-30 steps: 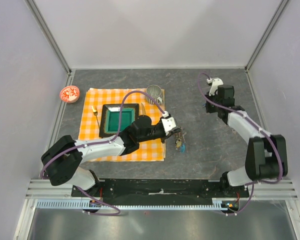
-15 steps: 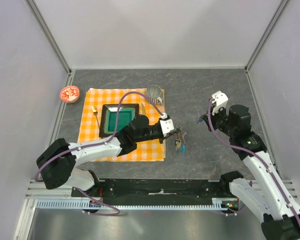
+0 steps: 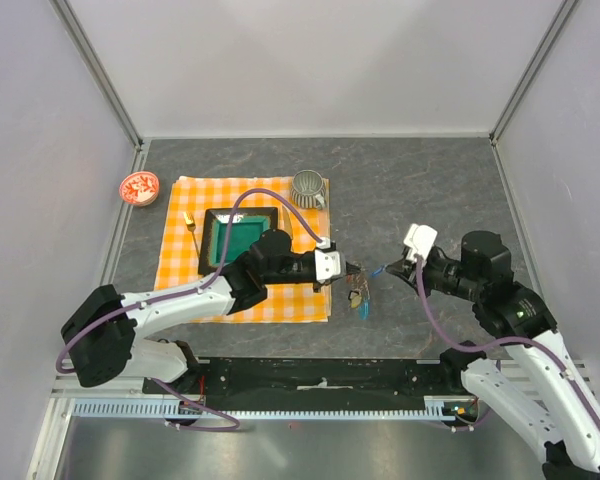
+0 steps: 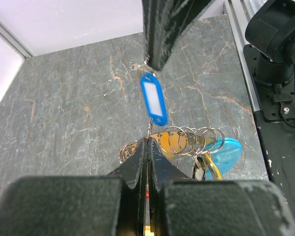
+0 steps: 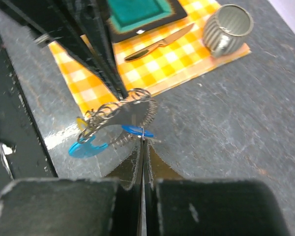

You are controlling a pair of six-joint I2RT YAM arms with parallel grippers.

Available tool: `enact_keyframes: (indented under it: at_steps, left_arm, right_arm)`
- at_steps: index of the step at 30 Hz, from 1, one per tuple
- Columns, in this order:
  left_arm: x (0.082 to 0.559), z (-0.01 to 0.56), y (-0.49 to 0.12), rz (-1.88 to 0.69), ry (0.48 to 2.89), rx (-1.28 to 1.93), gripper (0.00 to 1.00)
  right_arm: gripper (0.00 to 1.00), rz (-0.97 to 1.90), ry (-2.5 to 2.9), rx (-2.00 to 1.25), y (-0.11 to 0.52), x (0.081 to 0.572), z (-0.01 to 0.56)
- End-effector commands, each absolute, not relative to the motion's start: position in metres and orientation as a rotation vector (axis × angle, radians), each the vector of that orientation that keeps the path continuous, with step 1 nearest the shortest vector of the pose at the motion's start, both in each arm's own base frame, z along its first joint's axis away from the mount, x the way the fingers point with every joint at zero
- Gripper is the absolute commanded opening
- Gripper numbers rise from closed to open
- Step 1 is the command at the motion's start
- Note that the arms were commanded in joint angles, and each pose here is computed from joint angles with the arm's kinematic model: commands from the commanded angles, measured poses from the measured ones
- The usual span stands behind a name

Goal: Put the keys on the keyring

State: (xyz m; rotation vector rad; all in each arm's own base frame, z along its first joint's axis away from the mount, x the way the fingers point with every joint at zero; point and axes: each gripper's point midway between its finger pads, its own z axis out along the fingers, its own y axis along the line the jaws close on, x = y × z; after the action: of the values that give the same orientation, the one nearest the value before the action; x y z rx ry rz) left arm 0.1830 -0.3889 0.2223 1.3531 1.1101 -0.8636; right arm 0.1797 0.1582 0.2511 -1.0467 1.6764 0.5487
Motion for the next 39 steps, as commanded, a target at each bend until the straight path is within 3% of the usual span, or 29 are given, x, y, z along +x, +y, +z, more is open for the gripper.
enact_keyframes:
  at_steps: [1,10,39]
  left_arm:
    - [0.174,0.248,-0.392,-0.851,0.939,1.389,0.02]
    - [0.175,0.241,-0.400,-0.896,0.980,1.397,0.02]
    - [0.174,0.240,-0.403,-0.922,0.992,1.401,0.02]
  right_arm:
    - [0.00,0.468,1.624,-1.205,0.164,0.172,0.242]
    - [0.00,0.346,1.572,-1.247,0.161,0.169,0.236]
    - [0.00,0.370,1.538,-1.340,0.188,0.168,0.222]
